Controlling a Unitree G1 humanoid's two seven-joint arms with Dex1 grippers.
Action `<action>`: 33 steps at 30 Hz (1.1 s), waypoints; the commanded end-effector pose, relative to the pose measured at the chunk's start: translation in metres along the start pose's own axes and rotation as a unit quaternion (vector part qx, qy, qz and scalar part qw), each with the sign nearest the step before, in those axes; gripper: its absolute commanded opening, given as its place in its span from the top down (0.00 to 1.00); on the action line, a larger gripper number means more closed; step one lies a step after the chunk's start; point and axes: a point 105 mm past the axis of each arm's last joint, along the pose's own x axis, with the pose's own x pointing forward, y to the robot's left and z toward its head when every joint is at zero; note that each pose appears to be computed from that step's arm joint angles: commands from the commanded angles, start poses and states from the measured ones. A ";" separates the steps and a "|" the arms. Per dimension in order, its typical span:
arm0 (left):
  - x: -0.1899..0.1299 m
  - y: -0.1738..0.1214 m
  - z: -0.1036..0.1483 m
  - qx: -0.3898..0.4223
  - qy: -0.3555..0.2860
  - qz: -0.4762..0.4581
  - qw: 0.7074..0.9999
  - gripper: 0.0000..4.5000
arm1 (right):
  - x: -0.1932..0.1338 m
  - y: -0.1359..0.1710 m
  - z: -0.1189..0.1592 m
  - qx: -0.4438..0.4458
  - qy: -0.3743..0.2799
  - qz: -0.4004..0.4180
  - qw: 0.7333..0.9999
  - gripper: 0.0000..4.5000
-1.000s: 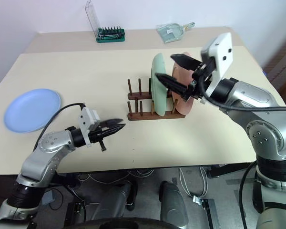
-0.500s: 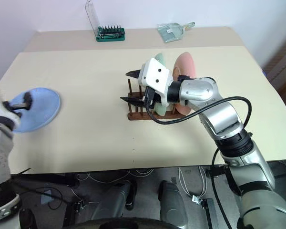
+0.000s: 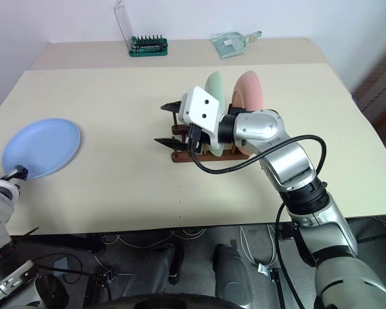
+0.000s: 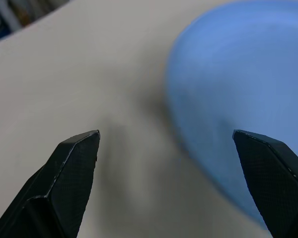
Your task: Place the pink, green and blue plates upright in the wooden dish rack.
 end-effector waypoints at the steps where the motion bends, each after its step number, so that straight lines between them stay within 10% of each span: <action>1: 0.001 -0.005 0.006 -0.010 -0.007 -0.016 1.000 0.02 | -0.005 -0.001 0.016 -0.024 -0.020 -0.009 0.999 0.22; 5: 0.004 -0.020 0.005 -0.009 0.001 -0.043 0.999 0.02 | -0.005 0.001 0.015 -0.022 -0.019 -0.009 1.000 0.22; 14: 0.006 -0.024 0.004 -0.019 -0.003 -0.043 0.999 0.97 | -0.007 0.001 0.013 -0.020 -0.014 -0.014 1.000 0.22; 21: 0.003 -0.034 0.016 -0.036 -0.035 -0.059 0.997 0.99 | -0.008 0.000 0.012 -0.021 -0.013 -0.016 1.000 0.22; 33: -0.086 -0.143 0.124 0.021 -0.341 -0.227 0.912 0.99 | -0.012 -0.016 0.020 -0.035 -0.026 -0.053 0.998 0.22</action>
